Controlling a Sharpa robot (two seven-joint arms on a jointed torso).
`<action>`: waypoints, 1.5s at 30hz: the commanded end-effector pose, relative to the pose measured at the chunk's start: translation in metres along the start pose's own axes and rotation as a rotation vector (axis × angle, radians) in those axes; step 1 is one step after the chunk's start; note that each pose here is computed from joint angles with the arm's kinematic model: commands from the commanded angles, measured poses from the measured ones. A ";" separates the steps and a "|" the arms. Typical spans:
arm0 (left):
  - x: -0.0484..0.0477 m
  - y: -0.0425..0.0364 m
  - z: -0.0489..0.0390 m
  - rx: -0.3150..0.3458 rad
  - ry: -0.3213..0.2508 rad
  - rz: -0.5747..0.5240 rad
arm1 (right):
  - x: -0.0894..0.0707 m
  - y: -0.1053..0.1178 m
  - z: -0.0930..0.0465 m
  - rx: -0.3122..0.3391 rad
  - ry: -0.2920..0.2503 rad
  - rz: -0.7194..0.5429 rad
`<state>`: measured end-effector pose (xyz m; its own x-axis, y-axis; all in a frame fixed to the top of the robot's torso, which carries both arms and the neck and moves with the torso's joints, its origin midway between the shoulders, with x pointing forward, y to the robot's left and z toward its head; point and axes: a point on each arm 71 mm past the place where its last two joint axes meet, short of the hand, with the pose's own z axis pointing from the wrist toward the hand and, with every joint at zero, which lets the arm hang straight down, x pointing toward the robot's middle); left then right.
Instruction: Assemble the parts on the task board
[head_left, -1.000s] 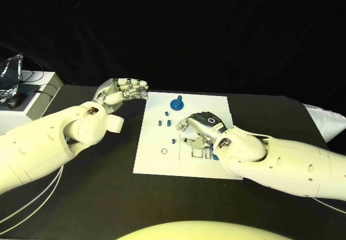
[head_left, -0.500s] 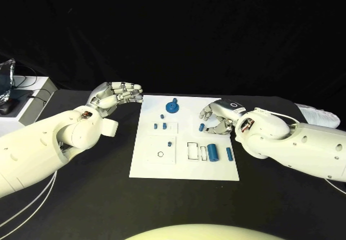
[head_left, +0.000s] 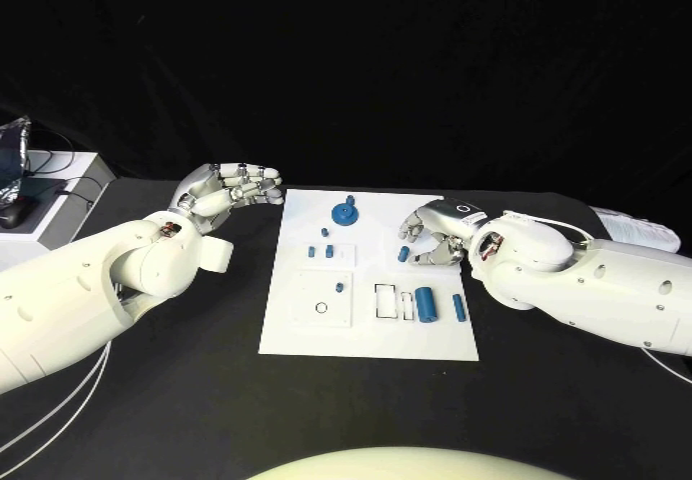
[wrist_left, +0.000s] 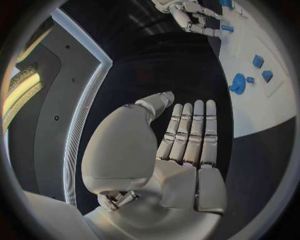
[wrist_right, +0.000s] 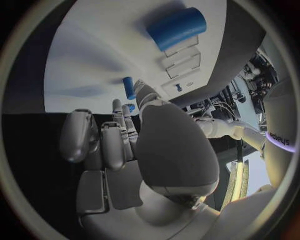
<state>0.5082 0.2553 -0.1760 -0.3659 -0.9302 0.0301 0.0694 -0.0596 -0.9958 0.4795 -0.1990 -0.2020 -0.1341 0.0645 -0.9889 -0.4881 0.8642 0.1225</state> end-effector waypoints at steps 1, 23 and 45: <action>0.0015 -0.0015 0.0003 0.017 0.014 -0.008 | 0.001 0.004 0.002 -0.031 0.000 -0.028; 0.0006 -0.0009 0.0003 0.011 0.006 -0.006 | 0.009 0.007 0.007 -0.023 0.027 -0.039; 0.0001 -0.0011 -0.0002 0.009 0.005 -0.005 | 0.018 0.009 0.008 -0.029 0.042 -0.045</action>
<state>0.5083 0.2569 -0.1763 -0.3623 -0.9316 0.0285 0.0681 -0.0570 -0.9960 0.4819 -0.1869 -0.2145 -0.1313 0.0318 -0.9908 -0.5094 0.8553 0.0949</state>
